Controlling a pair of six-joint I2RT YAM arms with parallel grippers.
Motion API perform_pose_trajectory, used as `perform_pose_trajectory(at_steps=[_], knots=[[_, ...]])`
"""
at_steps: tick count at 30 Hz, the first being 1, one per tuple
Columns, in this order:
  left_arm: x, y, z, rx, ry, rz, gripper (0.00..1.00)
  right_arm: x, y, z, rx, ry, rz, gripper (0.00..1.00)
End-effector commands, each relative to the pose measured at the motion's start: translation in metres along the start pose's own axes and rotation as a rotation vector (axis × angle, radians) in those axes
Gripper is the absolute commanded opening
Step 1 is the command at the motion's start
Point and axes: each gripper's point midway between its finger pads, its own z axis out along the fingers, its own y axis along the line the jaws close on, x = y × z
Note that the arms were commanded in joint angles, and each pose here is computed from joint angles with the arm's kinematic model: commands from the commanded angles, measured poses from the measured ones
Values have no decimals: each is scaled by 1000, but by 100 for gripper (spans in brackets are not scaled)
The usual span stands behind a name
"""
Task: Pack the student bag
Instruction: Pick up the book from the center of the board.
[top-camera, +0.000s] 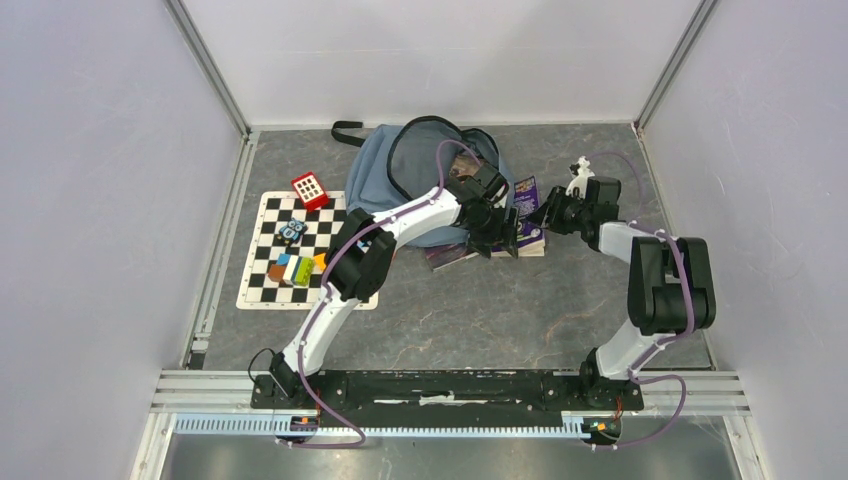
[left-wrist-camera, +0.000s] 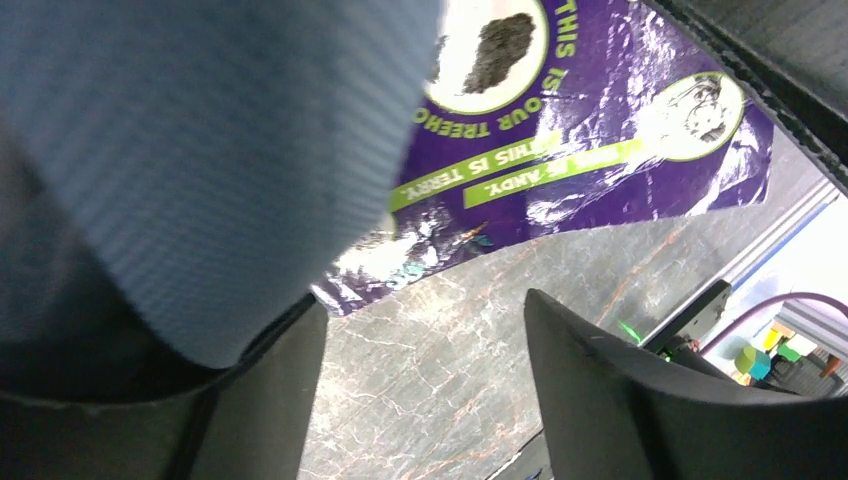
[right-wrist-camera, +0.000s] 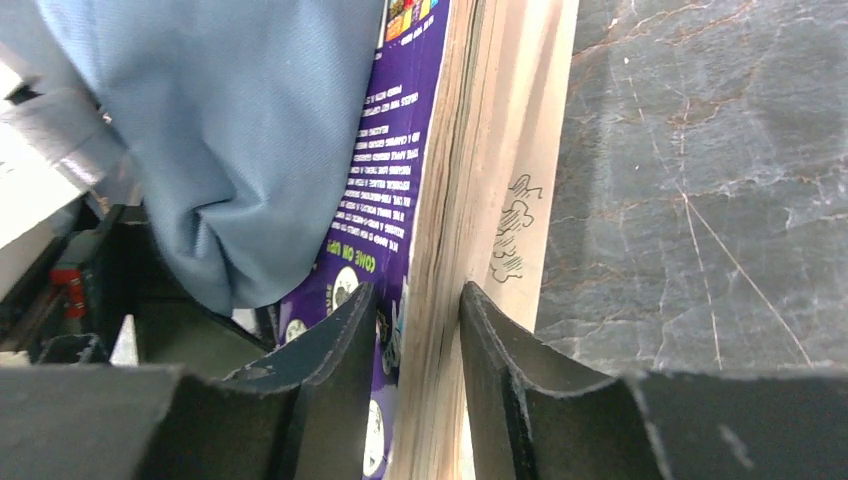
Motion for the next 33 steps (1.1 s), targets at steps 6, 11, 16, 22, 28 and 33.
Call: perform_pose_trajectory(at_steps=[6, 11, 16, 22, 28, 33], knots=[[-43, -20, -41, 56, -213, 105, 90, 17, 48, -28, -189, 13, 91, 0], [-46, -29, -74, 86, -289, 110, 92, 21, 54, -32, -233, -3, 108, 0], [-53, -36, -117, 115, -390, 87, 94, 7, 54, -42, -209, -86, 76, 0], [-58, -42, -159, 148, -479, 56, 95, -12, 62, -59, -234, -174, 40, 0], [-68, -42, -184, 210, -518, 3, 96, -32, 69, -84, -243, -259, 37, 0], [-76, -46, -196, 272, -537, -26, 96, -60, 73, -117, -238, -372, 38, 0]])
